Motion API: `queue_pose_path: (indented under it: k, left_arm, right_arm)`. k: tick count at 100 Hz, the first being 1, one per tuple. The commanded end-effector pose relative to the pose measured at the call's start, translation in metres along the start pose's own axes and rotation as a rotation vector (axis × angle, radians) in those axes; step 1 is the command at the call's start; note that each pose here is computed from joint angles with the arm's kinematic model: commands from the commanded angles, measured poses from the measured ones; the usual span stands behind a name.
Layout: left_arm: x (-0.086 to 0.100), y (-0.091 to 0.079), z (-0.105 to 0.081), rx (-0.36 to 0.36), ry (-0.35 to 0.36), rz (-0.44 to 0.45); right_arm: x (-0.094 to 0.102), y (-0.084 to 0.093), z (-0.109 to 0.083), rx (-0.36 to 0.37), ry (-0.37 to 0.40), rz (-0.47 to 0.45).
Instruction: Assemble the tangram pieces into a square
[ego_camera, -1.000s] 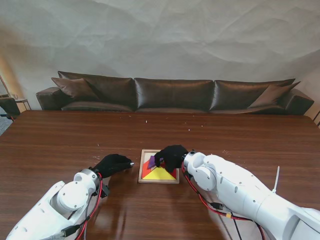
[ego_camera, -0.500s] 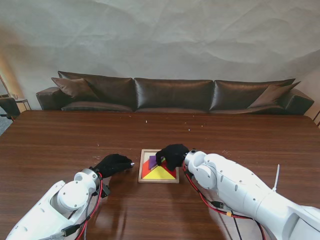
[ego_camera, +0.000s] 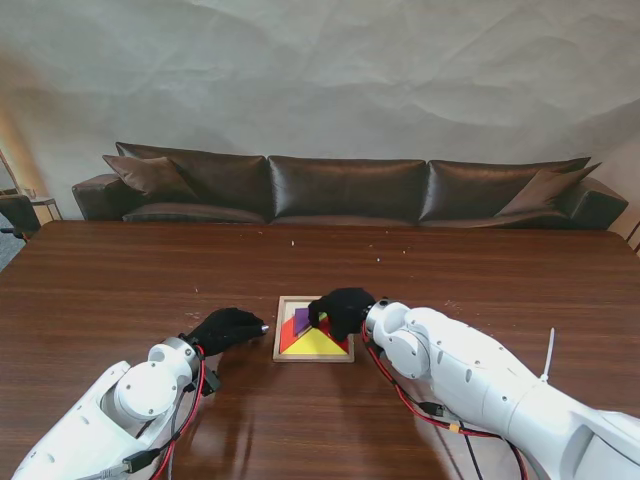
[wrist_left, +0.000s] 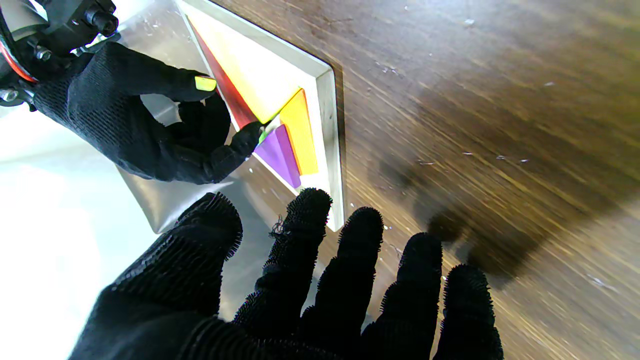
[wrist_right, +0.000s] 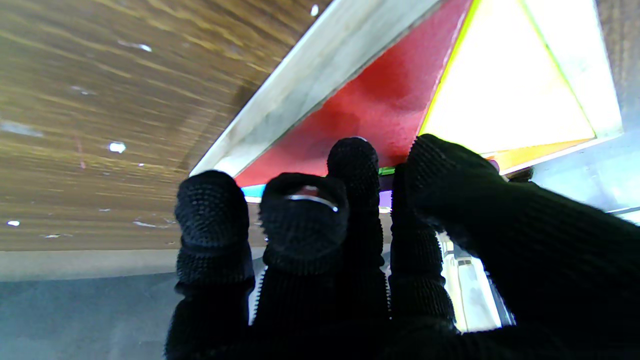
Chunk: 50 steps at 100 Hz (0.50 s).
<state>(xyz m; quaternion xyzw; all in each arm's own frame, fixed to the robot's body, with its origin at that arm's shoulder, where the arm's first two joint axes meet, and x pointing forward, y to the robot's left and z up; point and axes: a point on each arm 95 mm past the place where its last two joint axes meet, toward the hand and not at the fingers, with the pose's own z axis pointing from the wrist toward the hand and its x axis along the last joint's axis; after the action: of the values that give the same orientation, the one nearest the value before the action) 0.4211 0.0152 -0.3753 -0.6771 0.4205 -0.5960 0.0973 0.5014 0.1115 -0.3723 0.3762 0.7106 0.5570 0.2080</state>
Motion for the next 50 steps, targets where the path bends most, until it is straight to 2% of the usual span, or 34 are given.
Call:
queue_pose_path:
  k: [1, 24, 50]
  left_arm:
    - [0.000, 0.003, 0.000, -0.025, -0.003, -0.006]
    - [0.000, 0.004, 0.001, -0.028, -0.005, -0.007]
    - [0.000, 0.004, 0.001, -0.036, -0.008, -0.010]
  right_arm:
    - [0.004, -0.001, 0.001, 0.008, 0.011, -0.005]
    - [0.006, 0.008, 0.001, -0.021, -0.002, -0.004]
    - [0.005, 0.009, 0.002, -0.007, -0.002, -0.012]
